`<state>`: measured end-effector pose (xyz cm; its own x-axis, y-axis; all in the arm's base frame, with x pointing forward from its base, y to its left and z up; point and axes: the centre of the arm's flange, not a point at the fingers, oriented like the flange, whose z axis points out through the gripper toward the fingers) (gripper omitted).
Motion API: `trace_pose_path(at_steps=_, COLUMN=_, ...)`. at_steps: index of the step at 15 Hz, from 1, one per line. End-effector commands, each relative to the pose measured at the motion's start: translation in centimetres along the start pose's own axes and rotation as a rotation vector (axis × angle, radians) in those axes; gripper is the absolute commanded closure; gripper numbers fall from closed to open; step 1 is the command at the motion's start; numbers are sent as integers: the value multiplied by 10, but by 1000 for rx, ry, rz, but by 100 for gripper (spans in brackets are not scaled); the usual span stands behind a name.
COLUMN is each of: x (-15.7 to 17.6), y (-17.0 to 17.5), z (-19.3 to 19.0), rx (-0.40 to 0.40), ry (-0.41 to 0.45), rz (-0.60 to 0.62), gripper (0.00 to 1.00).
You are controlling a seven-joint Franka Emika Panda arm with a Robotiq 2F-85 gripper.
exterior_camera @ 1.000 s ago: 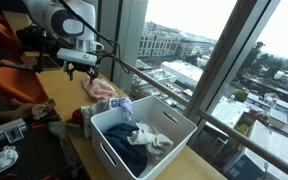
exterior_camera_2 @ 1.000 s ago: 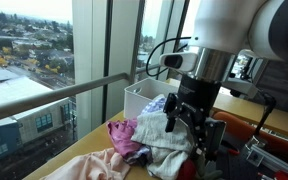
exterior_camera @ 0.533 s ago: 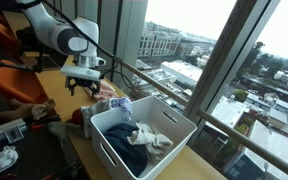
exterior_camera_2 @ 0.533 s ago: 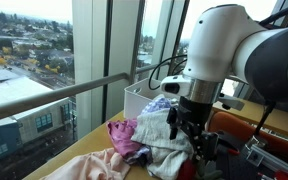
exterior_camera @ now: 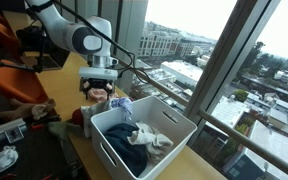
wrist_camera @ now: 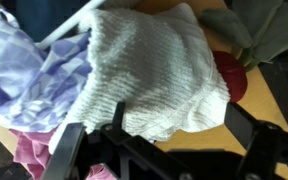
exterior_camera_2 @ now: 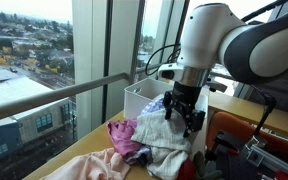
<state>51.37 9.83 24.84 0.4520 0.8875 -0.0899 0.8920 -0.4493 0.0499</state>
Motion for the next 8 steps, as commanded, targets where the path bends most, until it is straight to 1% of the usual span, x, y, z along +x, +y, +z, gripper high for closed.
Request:
trace_pose_path(at_steps=1, x=-31, y=42, z=-25, rx=-22, ry=-16, rz=-95, gripper=0)
trace_pose_path(at_steps=5, x=-81, y=105, z=-29, rx=-21, ry=-17, rz=-157, gripper=0)
trace_pose_path(at_steps=8, x=-102, y=126, z=-25, rx=-9, ry=-13, rz=-200, gripper=0)
